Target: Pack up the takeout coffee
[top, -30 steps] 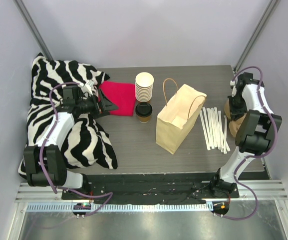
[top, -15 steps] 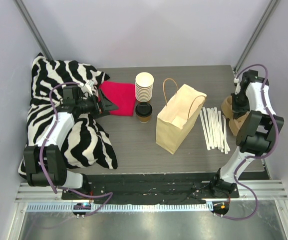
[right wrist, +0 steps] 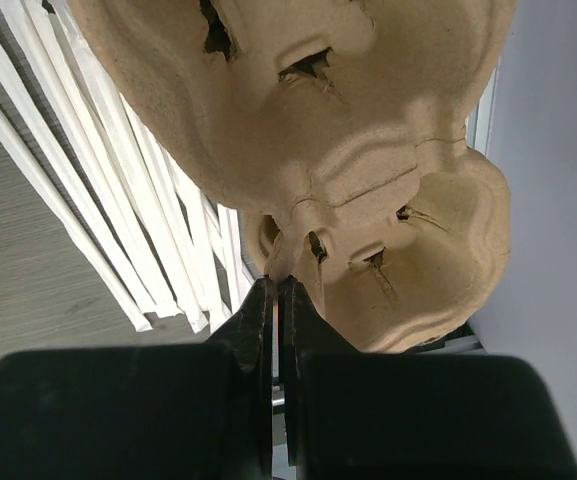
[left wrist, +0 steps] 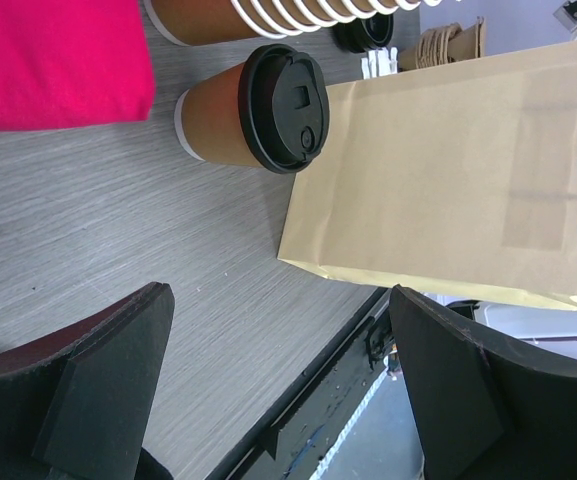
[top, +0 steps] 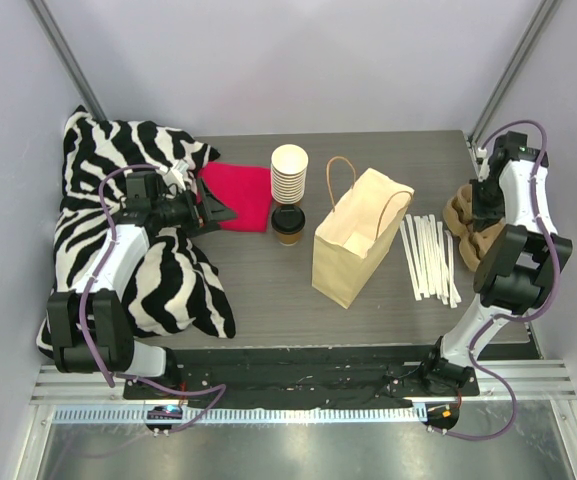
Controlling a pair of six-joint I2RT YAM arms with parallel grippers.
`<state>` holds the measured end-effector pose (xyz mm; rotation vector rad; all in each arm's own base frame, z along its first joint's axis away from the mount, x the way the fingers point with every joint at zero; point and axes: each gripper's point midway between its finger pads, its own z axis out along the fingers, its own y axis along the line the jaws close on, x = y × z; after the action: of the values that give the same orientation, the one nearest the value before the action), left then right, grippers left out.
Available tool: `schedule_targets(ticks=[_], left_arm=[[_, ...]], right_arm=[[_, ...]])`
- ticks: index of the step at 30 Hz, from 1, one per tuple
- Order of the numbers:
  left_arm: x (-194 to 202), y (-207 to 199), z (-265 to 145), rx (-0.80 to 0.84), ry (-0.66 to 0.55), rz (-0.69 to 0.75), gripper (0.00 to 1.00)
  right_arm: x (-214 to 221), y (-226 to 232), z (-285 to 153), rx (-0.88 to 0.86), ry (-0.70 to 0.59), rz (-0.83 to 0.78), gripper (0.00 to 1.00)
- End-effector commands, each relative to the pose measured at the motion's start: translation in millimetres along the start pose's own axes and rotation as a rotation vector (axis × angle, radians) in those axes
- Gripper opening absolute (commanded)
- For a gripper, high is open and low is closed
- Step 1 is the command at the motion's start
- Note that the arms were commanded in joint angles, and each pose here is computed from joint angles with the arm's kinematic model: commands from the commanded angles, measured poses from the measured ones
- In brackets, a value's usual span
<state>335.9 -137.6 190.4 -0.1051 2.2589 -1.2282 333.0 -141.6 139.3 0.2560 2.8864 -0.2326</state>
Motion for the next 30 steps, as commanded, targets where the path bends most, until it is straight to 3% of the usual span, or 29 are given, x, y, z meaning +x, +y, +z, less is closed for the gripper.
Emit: schedule_targets(ticks=[1,10,16,23,30], left_arm=[[-6,-9,-2,0.041,-0.015,0.021,0.94],[-8,-13,-4,0.046,-0.021,0.031,0.93],[-11,-21,-8,0.059,-0.035,0.065,0.92],[-20,-42,-23,0.071,-0.070,0.151,0.92],[-31,-69,-43,0.064,-0.107,0.255,0.91]], right_arm=[[-17,-12,-40,0.043,-0.126,0.007,0.01],[-15,-9,-49,0.027,-0.142,-0.008,0.01],[-25,-2,-78,-0.024,-0.227,0.007,0.01],[-49,15,-152,-0.140,-0.452,0.028,0.01],[-77,44,-259,-0.334,-0.759,-0.006,0.01]])
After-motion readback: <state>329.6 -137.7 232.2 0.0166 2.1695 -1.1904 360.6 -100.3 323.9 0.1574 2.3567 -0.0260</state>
